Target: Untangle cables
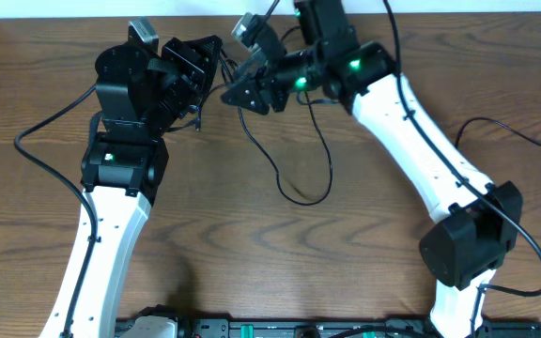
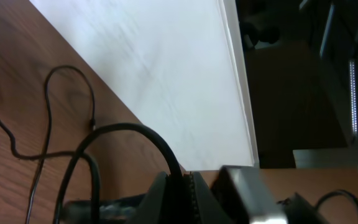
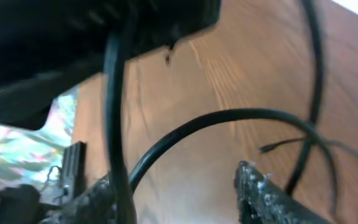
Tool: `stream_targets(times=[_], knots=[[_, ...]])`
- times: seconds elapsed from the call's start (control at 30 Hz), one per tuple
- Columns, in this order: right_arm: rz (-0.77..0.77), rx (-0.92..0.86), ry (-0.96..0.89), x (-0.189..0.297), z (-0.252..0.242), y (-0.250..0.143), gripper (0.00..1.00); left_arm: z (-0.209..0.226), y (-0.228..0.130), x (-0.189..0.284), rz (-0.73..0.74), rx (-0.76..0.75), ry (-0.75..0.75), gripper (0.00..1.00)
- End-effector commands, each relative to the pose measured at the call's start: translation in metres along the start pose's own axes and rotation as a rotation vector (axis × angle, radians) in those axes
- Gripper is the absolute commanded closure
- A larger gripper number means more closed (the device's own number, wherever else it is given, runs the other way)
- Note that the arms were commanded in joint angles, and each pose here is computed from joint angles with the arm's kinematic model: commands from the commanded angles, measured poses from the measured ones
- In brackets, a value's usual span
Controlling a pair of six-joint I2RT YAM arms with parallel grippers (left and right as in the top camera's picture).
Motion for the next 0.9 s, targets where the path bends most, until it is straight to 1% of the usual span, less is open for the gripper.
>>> stream_targets(times=[0.0, 0.03, 0.1, 0.13, 0.23, 0.3, 0.33, 0.37, 0.4, 0.47, 0.53, 0.6, 0.7, 0.87], knots=[[0.015, -0.06, 0.003, -0.011, -0.004, -0.008, 0.66, -0.006, 0.006, 0.001, -0.02, -0.004, -0.007, 0.92], [0.015, -0.062, -0.013, -0.011, -0.006, -0.009, 0.77, -0.006, 0.005, 0.001, -0.017, -0.003, -0.003, 0.92], [0.008, -0.085, -0.064, -0.011, -0.014, -0.009, 0.96, -0.002, 0.003, 0.001, -0.006, -0.005, 0.014, 0.92], [0.003, -0.101, -0.098, -0.009, -0.02, -0.008, 0.99, 0.001, 0.001, 0.002, 0.003, -0.011, 0.027, 0.92], [-0.014, -0.151, -0.197, 0.004, -0.041, -0.008, 0.99, 0.013, -0.007, 0.002, 0.042, -0.056, 0.082, 0.92], [-0.03, -0.223, -0.297, 0.021, -0.063, -0.009, 0.99, 0.022, -0.014, 0.004, 0.076, -0.121, 0.121, 0.92], [-0.036, -0.252, -0.338, 0.03, -0.072, -0.01, 0.99, 0.026, -0.016, 0.004, 0.091, -0.16, 0.135, 0.9], [-0.04, -0.272, -0.369, 0.039, -0.081, -0.012, 0.99, 0.03, -0.018, 0.005, 0.105, -0.199, 0.15, 0.85], [-0.043, -0.296, -0.4, 0.049, -0.09, -0.013, 0.99, 0.034, -0.02, 0.006, 0.117, -0.232, 0.168, 0.83], [-0.055, -0.357, -0.461, 0.072, -0.109, -0.017, 0.99, 0.044, -0.024, 0.008, 0.138, -0.282, 0.216, 0.72], [-0.071, -0.412, -0.523, 0.095, -0.124, -0.02, 0.99, 0.054, -0.026, 0.011, 0.152, -0.31, 0.264, 0.67], [-0.098, -0.443, -0.587, 0.122, -0.136, -0.018, 0.99, 0.062, -0.027, 0.014, 0.157, -0.316, 0.31, 0.67], [-0.17, -0.474, -0.708, 0.176, -0.147, -0.004, 0.99, 0.069, -0.027, 0.016, 0.153, -0.313, 0.352, 0.66], [-0.37, -0.449, -0.87, 0.28, -0.138, 0.035, 0.99, 0.069, -0.027, 0.016, 0.152, -0.313, 0.356, 0.66]])
Point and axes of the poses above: each gripper's point midway between its finger pads, its own x axis back along the fingers, its own z axis along the line the jaws close on, y = z × x, the point moved 3 cm from there along x, back along the fingers, and after that the axes turned 14 degrees about -x, right-handed, at the moved point
